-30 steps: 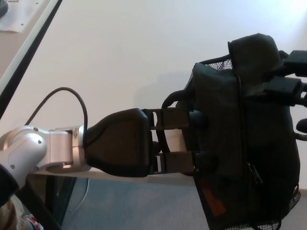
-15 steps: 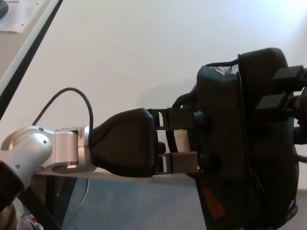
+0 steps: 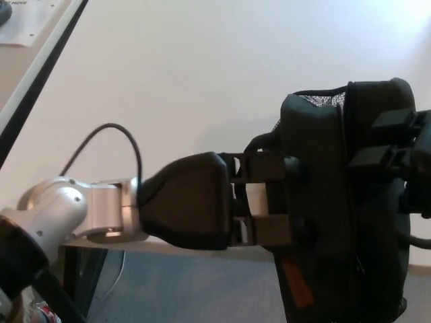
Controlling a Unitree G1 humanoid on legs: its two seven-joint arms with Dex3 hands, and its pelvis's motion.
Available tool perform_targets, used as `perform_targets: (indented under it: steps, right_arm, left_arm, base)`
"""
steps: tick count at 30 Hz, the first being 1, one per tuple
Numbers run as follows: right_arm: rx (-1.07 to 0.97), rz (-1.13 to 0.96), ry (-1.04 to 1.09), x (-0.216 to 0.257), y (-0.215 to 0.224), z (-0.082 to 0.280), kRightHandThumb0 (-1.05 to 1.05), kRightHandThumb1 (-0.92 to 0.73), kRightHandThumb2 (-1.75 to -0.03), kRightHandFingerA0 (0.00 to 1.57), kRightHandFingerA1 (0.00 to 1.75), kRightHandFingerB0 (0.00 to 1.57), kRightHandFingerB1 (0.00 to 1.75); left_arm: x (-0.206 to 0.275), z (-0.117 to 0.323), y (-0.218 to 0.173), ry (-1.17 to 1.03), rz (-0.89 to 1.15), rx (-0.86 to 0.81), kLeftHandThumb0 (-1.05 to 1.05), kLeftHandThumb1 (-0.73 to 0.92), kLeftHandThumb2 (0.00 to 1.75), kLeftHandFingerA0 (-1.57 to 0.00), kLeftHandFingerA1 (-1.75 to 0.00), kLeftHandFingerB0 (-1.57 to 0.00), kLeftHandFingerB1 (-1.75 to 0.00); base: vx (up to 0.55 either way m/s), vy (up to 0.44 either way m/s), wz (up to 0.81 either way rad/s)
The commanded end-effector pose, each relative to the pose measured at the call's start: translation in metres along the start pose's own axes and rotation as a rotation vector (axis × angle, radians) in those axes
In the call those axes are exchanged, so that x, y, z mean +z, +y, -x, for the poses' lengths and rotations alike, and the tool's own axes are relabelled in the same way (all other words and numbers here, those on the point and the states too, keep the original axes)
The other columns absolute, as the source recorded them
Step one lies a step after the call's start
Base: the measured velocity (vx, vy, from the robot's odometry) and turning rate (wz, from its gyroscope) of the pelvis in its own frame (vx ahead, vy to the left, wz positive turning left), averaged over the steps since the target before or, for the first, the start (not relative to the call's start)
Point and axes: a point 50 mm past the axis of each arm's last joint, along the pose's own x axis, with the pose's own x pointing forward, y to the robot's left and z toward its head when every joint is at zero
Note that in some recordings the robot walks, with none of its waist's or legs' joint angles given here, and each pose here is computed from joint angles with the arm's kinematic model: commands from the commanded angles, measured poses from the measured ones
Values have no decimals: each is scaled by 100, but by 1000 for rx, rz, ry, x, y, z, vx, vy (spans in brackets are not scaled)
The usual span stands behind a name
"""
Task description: A lunch bag is kept on the middle of the desk and the robot uses both its hands to grab the opening of the bag from the left and right and moves its hands away from each other to spread the bag open
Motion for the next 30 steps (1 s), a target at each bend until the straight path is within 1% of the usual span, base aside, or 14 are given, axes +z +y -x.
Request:
perform_targets:
  steps: [1,4,5,11,12,13,14,15,16,17,18,20,26,30]
  right_arm:
    - [21,-35,18,1,15,0,-22,-49,-62,83,144,76,128]
    - [4,-59,9,3,18,-2,-28,-56,-62,83,145,78,122]
    - [3,-72,13,4,19,-3,-30,-57,-62,83,146,78,123]
    - [-8,-74,2,4,22,-10,-29,-55,-61,85,143,78,123]
    - [-11,-73,2,4,22,-10,-24,-52,-60,84,145,74,130]
    - [-16,-69,4,4,21,-10,-22,-51,-60,82,147,74,131]
    - [-18,-64,4,4,20,-9,-22,-51,-60,82,147,74,131]
    - [-21,-63,6,3,20,-9,-22,-50,-60,83,147,74,131]
    - [-29,-59,12,3,19,-9,-22,-50,-60,83,147,74,132]
    - [-38,-55,15,2,18,-9,-30,-48,-65,85,143,73,129]
    - [-42,-53,17,2,18,-9,-30,-48,-65,85,143,73,129]
    - [-45,-33,16,1,15,-8,-30,-49,-64,83,146,70,131]
    - [-65,-26,17,1,11,-9,-30,-49,-64,84,145,71,130]
    - [-70,-21,5,0,7,-10,-30,-50,-65,84,143,72,130]
  left_arm:
    - [5,-13,-9,-15,3,54,8,35,87,-40,-44,-49,-37]
    - [11,-22,-15,-35,1,65,5,32,96,-28,-58,-34,-57]
    - [13,-26,-17,-38,17,67,7,38,84,-36,-45,-46,-35]
    - [22,-32,-24,-27,15,44,6,37,83,-30,-47,-41,-33]
    - [24,-30,-26,-18,33,39,10,29,98,-27,-59,-34,-58]
    - [28,-26,-31,21,82,41,7,33,84,-49,-50,-63,-41]
    - [30,-24,-32,53,110,51,7,33,84,-49,-50,-63,-41]
    - [33,-21,-35,91,133,62,-5,37,71,-65,-53,-81,-49]
    - [34,-16,-38,121,140,33,-25,38,57,-107,-96,-107,-63]
    - [35,-9,-41,153,160,6,-29,39,63,-128,-138,-121,-80]
    - [36,-5,-44,171,174,-3,-29,39,63,-128,-138,-121,-80]
    - [34,8,-50,252,190,-75,-27,30,92,-121,-161,-116,-121]
    - [19,30,-53,415,204,-172,-17,20,113,-105,-173,-97,-149]
    - [9,39,-53,479,194,-189,-17,19,113,-104,-174,-97,-147]
  base:
    - [0,0,0]
    - [0,0,0]
    - [0,0,0]
    - [0,0,0]
    - [0,0,0]
    - [0,0,0]
    - [0,0,0]
    - [0,0,0]
    - [0,0,0]
    - [0,0,0]
    - [0,0,0]
    - [0,0,0]
    - [0,0,0]
    - [0,0,0]
